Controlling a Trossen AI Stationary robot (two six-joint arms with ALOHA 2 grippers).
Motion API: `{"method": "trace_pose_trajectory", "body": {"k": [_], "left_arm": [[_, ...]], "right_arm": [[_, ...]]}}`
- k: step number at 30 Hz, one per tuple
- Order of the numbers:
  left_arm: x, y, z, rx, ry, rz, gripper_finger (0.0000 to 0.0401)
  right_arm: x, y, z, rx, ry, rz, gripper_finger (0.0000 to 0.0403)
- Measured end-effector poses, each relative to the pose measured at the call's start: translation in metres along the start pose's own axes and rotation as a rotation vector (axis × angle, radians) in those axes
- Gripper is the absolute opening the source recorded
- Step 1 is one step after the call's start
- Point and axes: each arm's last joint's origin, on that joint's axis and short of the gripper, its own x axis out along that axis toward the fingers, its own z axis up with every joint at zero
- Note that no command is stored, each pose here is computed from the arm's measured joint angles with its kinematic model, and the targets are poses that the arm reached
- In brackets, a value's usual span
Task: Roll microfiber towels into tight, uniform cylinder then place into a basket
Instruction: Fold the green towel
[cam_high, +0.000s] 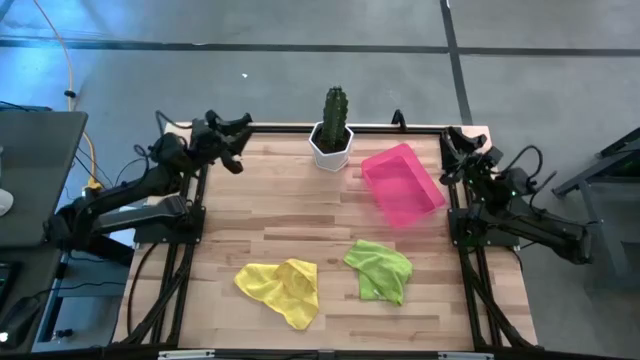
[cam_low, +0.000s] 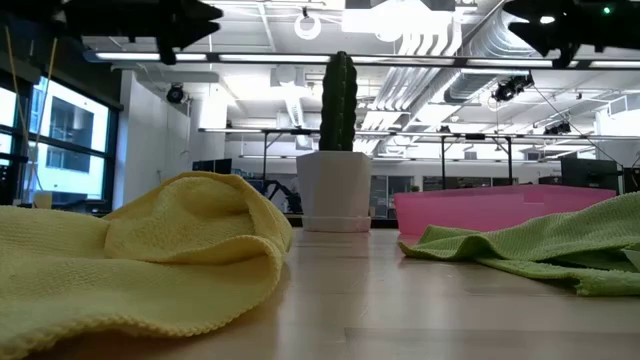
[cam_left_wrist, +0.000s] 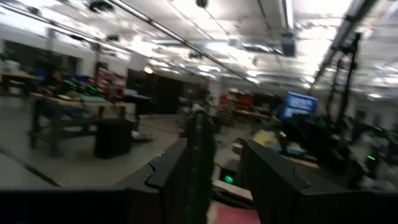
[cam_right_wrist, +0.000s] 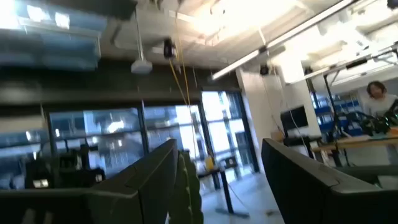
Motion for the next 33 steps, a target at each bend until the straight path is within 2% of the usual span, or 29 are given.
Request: {"method": "trace_pose_trajectory", "body": {"k": [6,13,18,24,33], "left_arm": [[0.025,-0.012,-0.017,-0.032,0.126,-0.154,0.0145],[0.037,-0.04,-0.048,-0.071,0.277,-0.328,0.0145],[0.038,-0.065,-0.063,-0.03,0.326,-0.447,0.0145],[0.042,-0.087,-0.068,0.012,0.314,-0.533,0.0145],[0.046,-0.114,-0.086,0.002,0.395,-0.622,0.0145]], "right_arm": [[0.031,0.011,0.006,-0.026,0.261,0.044,0.0226],[0.067,0.035,-0.007,0.051,0.497,0.282,0.0226],[0.084,0.062,-0.025,0.047,0.616,0.396,0.0226],[0.094,0.091,-0.042,0.014,0.709,0.502,0.0226],[0.086,0.13,-0.067,0.117,0.935,0.577,0.0226]]}}
